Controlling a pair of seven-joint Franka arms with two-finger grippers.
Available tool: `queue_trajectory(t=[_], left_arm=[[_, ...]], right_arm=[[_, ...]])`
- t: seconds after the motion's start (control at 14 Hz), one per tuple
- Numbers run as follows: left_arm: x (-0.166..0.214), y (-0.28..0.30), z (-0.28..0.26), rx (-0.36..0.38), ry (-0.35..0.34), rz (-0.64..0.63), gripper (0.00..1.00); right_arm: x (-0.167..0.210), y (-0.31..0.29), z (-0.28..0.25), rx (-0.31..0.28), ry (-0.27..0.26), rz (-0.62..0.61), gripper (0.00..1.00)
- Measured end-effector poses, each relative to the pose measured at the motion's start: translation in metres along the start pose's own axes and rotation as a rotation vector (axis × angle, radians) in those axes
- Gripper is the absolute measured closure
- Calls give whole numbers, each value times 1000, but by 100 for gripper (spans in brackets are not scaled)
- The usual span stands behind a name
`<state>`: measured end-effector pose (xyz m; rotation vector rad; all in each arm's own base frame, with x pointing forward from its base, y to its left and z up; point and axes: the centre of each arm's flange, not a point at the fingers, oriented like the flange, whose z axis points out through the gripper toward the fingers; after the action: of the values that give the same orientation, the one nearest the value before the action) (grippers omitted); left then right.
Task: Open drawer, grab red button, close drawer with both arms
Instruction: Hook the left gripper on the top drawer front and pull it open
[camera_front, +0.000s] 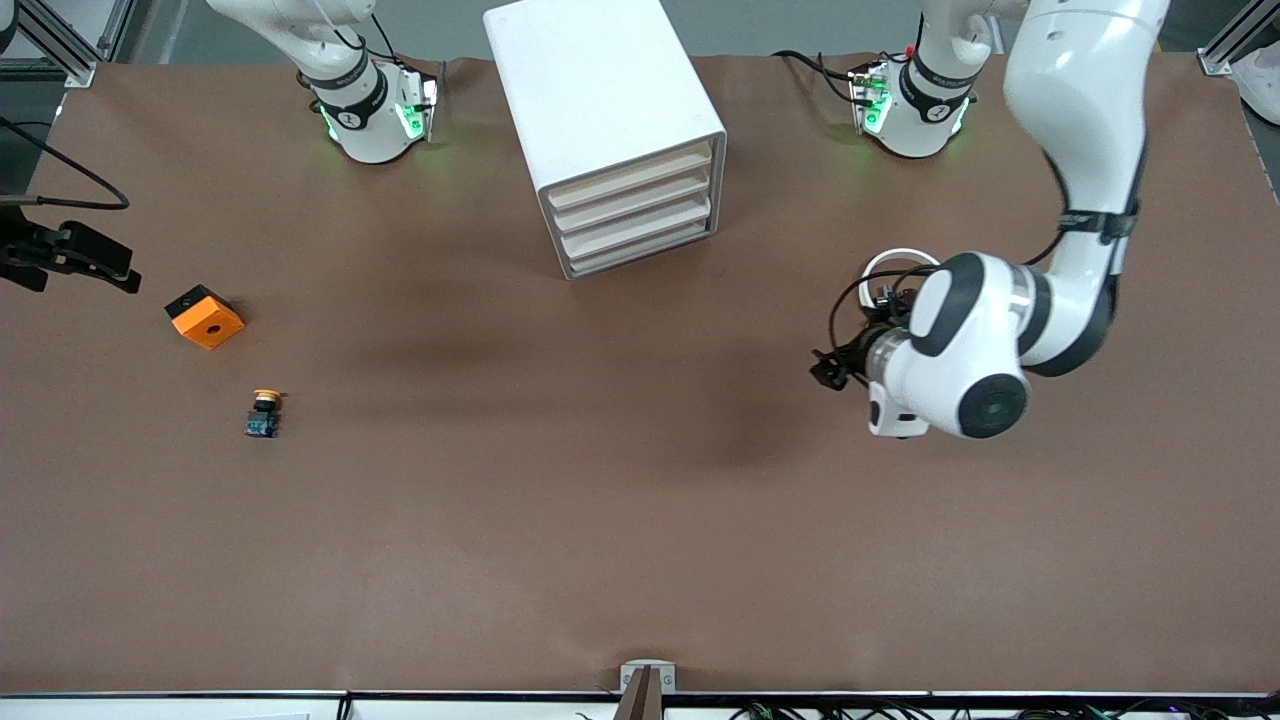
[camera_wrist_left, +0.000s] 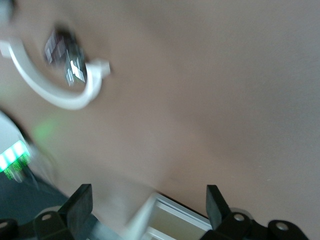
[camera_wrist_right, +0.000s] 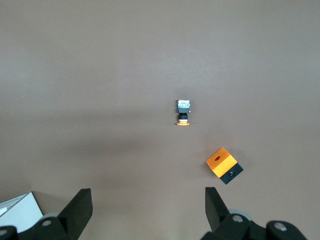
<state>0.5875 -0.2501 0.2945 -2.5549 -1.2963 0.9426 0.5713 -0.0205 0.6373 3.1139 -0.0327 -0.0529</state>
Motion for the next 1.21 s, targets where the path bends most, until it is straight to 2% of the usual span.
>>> queue_trajectory(t=[0.21, 0.43, 0.64, 0.79, 0.86, 1.0, 1.21], left_arm=[[-36, 30, 55, 81, -36, -276, 0], [-75, 46, 99, 161, -87, -389, 0], [-108, 52, 121, 238, -205, -549, 0], [-121, 51, 128, 288, -227, -617, 0], [-127, 51, 133, 316, -239, -651, 1], [-133, 53, 146, 383, -295, -701, 19], [-132, 58, 171, 456, -335, -745, 22]], right_arm=[[0, 0, 0, 0, 1, 0, 0], [0, 0, -1, 0, 1, 0, 0], [0, 0, -2, 0, 5, 0, 0], [0, 0, -3, 0, 7, 1, 0], [0, 0, -4, 0, 8, 1, 0], [0, 1, -4, 0, 9, 1, 0], [0, 2, -5, 0, 11, 3, 0]])
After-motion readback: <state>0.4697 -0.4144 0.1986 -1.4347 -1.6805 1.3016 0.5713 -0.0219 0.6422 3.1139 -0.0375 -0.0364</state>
